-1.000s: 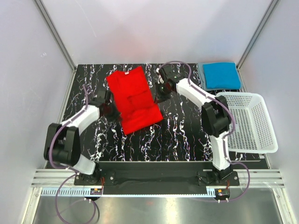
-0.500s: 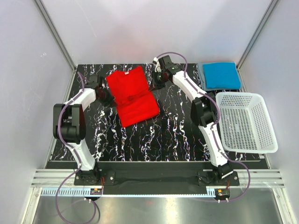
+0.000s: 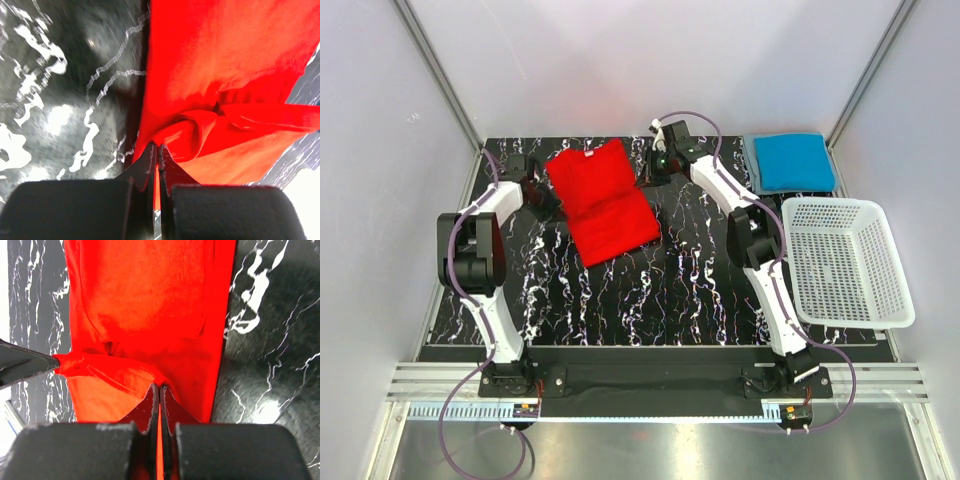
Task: Fold and stack the t-shirts
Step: Fold the tshirt
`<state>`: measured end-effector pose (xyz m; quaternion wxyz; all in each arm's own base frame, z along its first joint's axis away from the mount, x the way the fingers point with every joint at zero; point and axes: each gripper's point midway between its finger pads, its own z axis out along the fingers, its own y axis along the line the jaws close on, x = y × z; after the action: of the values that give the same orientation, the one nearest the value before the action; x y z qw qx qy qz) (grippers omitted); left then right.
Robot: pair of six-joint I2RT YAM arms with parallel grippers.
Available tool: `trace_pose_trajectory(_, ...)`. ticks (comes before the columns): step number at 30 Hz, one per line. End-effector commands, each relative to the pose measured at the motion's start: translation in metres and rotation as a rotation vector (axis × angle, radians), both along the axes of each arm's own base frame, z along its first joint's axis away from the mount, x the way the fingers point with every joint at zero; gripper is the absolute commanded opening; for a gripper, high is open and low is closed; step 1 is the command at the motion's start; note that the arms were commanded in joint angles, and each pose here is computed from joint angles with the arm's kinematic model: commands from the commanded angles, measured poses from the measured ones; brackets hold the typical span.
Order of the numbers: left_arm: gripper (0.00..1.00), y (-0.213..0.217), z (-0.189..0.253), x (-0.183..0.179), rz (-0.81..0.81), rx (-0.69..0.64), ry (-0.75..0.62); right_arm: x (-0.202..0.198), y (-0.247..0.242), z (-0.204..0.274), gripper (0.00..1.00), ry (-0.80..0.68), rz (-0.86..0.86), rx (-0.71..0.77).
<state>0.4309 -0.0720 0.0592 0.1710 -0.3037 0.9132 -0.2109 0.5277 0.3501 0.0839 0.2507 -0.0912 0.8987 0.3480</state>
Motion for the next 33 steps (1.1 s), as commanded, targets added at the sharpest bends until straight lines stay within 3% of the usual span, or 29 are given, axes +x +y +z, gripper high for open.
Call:
trace_pose_trajectory(1, 0.0, 0.008, 0.013, 0.02, 0.004, -0.011, -0.053, 0.025, -0.002, 0.022, 0.0, -0.121, -0.025, 0.022)
trace_pose_trajectory(4, 0.0, 0.009, 0.01, 0.024, 0.008, -0.018, -0.047, 0.029, -0.002, 0.016, 0.01, -0.133, -0.017, 0.014)
trace_pose_trajectory(7, 0.07, 0.011, 0.006, 0.029, 0.019, -0.016, -0.042, 0.032, 0.002, 0.007, 0.09, -0.135, -0.009, 0.032)
trace_pose_trajectory(8, 0.12, 0.011, 0.006, 0.031, 0.02, -0.019, -0.045, 0.035, 0.005, 0.002, 0.11, -0.144, -0.003, 0.042)
trace_pose_trajectory(9, 0.29, 0.013, 0.008, 0.035, 0.028, -0.023, -0.049, 0.036, 0.007, 0.001, 0.15, -0.149, 0.009, 0.055)
trace_pose_trajectory(10, 0.32, 0.014, 0.008, 0.04, 0.03, -0.026, -0.059, 0.039, 0.009, 0.0, 0.18, -0.158, 0.012, 0.06)
trace_pose_trajectory(16, 0.47, 0.02, 0.059, 0.093, -0.033, -0.069, -0.323, 0.069, -0.008, 0.014, 0.3, -0.202, -0.072, 0.091)
trace_pose_trajectory(18, 0.48, 0.028, 0.07, 0.098, -0.024, -0.075, -0.362, 0.071, -0.019, 0.026, 0.44, -0.213, -0.088, 0.098)
trace_pose_trajectory(19, 0.5, 0.03, 0.073, 0.097, -0.021, -0.062, -0.369, 0.069, -0.022, 0.03, 0.46, -0.216, -0.085, 0.096)
trace_pose_trajectory(23, 0.49, 0.039, 0.06, 0.069, -0.013, 0.038, -0.283, 0.044, -0.032, 0.04, 0.53, -0.218, -0.019, 0.044)
trace_pose_trajectory(30, 0.36, 0.014, 0.073, 0.019, -0.064, 0.016, -0.343, -0.008, -0.029, 0.037, 0.56, -0.138, 0.151, 0.084)
trace_pose_trajectory(33, 0.31, 0.005, 0.058, 0.007, -0.085, 0.027, -0.291, -0.026, -0.032, 0.028, 0.56, -0.103, 0.189, 0.071)
